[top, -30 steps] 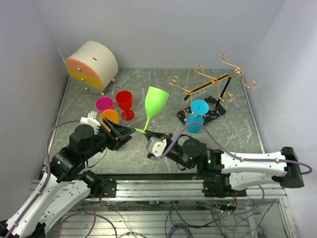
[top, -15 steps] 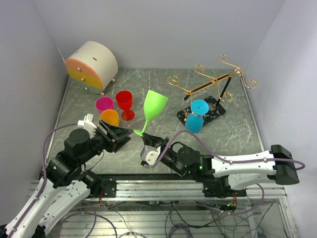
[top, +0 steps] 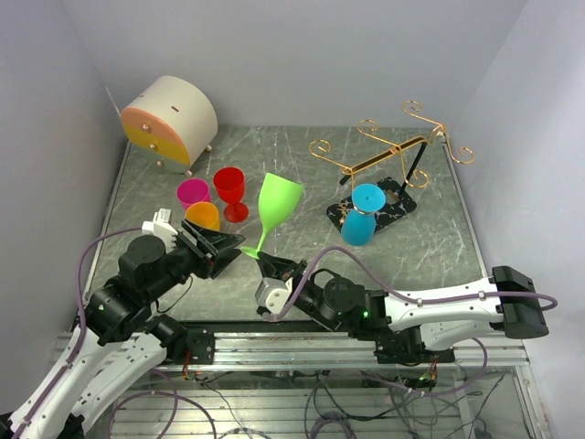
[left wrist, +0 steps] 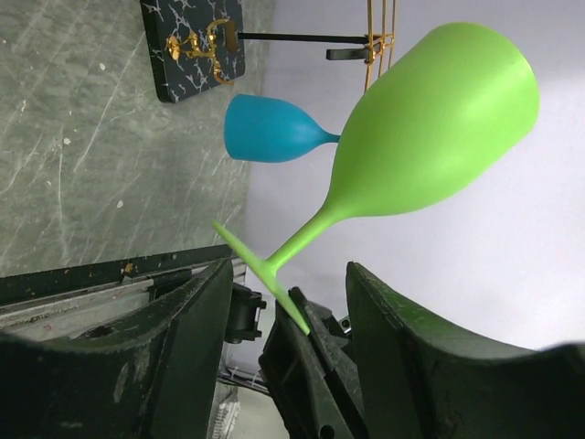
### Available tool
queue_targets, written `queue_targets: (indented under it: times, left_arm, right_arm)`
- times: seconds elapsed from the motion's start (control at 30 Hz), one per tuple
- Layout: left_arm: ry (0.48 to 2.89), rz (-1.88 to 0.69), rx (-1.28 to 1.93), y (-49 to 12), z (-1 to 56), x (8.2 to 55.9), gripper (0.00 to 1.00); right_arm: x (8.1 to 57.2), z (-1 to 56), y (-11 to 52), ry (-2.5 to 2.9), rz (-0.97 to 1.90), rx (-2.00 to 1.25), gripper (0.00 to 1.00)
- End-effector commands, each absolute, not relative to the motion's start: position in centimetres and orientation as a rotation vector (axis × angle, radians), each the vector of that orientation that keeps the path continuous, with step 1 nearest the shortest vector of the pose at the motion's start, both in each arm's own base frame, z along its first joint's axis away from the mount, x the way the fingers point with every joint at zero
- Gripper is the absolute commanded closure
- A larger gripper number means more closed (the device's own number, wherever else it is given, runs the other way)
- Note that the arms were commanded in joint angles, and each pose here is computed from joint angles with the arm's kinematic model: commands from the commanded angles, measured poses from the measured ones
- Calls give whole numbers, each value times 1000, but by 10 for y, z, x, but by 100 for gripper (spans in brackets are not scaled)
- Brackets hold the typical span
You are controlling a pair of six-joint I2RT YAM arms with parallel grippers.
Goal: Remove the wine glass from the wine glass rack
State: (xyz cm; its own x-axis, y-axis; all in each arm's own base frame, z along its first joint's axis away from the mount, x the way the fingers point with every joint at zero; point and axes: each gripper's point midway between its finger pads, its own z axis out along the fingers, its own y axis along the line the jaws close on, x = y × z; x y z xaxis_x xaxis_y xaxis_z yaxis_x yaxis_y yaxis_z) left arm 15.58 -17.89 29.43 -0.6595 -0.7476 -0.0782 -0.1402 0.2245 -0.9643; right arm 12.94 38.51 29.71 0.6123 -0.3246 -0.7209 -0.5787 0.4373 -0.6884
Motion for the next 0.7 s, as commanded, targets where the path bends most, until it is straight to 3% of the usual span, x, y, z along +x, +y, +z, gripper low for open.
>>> queue_targets:
  times: [0.0,0.43,0.5,0.53,0.57,0.67]
  left_arm:
    - [1937,-1512,-795,-185,300,157,37]
    - [1916,-1625,-742,-199,300,158,59]
    - [1916,-1630,-732,-201,300,158,66]
    - [1916,-1630,-725,-201,300,158,73]
    - [1914,-1625,-721,-201,300,158,87]
    - [1923,-1597,-709,-199,297,158,93]
  right_arm:
    - [122,304,393,921,222,-1119,100]
    - [116,290,402,918,229,-1148,100]
    - [116,288,403,922,229,-1158,100]
    - [115,286,403,925,232,-1165,100]
    - [115,286,403,928,232,-1166,100]
    - [118,287,400,961,230,-1149,100]
